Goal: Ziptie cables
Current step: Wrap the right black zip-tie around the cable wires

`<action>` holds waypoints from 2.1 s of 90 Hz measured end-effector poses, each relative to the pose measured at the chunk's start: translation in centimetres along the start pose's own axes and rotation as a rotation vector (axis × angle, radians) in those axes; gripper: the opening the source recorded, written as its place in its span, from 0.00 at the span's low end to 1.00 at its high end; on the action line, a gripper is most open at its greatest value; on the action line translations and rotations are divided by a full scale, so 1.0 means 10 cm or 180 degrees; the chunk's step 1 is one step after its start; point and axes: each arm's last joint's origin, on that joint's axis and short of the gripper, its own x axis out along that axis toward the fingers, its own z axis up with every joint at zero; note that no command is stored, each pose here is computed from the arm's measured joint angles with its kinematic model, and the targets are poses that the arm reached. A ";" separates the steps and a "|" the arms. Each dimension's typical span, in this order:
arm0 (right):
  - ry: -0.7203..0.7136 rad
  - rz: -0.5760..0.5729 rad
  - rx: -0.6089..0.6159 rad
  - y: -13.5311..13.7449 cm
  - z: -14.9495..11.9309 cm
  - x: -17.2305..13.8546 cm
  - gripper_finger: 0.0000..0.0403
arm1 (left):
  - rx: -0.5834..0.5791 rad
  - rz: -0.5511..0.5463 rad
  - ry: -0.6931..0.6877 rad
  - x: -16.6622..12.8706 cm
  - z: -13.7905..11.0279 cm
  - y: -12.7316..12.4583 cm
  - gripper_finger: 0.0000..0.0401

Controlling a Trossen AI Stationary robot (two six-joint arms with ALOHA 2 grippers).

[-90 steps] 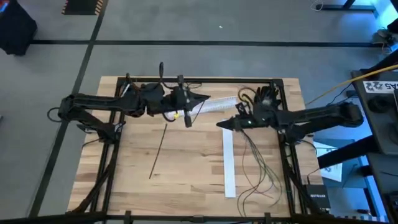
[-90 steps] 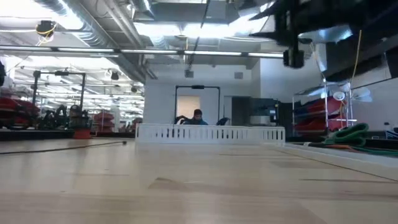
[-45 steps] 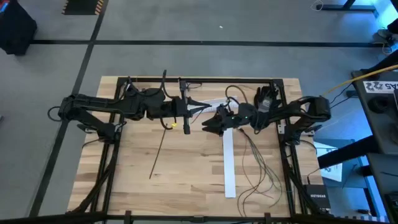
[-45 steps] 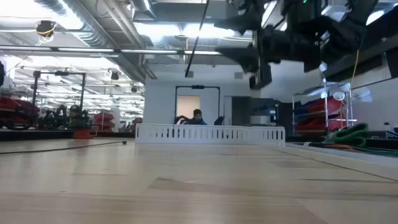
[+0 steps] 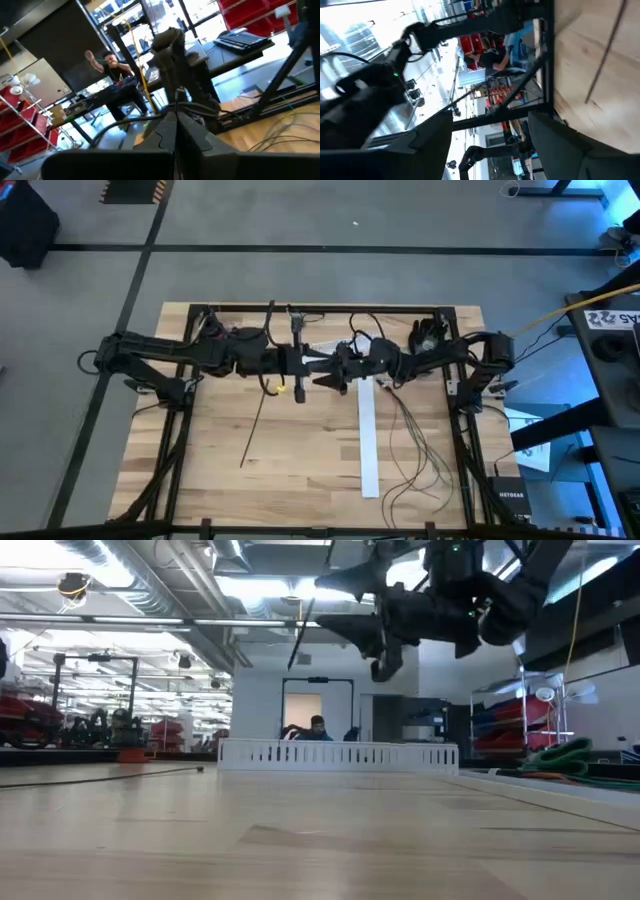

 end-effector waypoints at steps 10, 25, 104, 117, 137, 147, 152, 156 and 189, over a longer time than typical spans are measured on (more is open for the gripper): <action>0.0023 -0.0028 0.0004 0.01 0.05 -0.03 0.63 | 0.0065 -0.0035 -0.0019 -0.01 0.02 -0.04 0.00; 0.0022 -0.0108 0.0138 -0.02 0.05 -0.02 0.63 | 0.0071 -0.0061 -0.0007 -0.01 0.02 -0.06 0.00; 0.0231 -0.0185 0.0217 0.06 -0.01 0.13 0.63 | 0.0270 -0.0221 0.0153 0.11 -0.12 -0.15 0.00; 0.0189 -0.0191 0.0166 0.06 0.00 0.14 0.60 | 0.0269 -0.0237 0.0163 0.10 -0.12 -0.16 0.00; 0.0112 -0.0224 0.0015 0.04 -0.01 0.15 0.38 | 0.0164 -0.0243 0.0160 0.10 -0.11 -0.17 0.00; 0.0075 -0.0223 -0.0139 0.03 -0.01 0.15 0.23 | 0.0049 -0.0239 0.0166 0.10 -0.11 -0.17 0.00; -0.0006 -0.0195 -0.0203 0.04 0.00 0.15 0.15 | -0.0010 -0.0245 0.0182 0.10 -0.11 -0.17 0.00; -0.0085 -0.0158 -0.0276 0.05 0.00 0.15 0.09 | -0.0042 -0.0246 0.0189 0.10 -0.12 -0.17 0.00; -0.0302 0.0128 -0.1162 0.14 0.01 0.14 0.01 | -0.0702 -0.0109 0.0232 0.08 -0.08 -0.21 0.00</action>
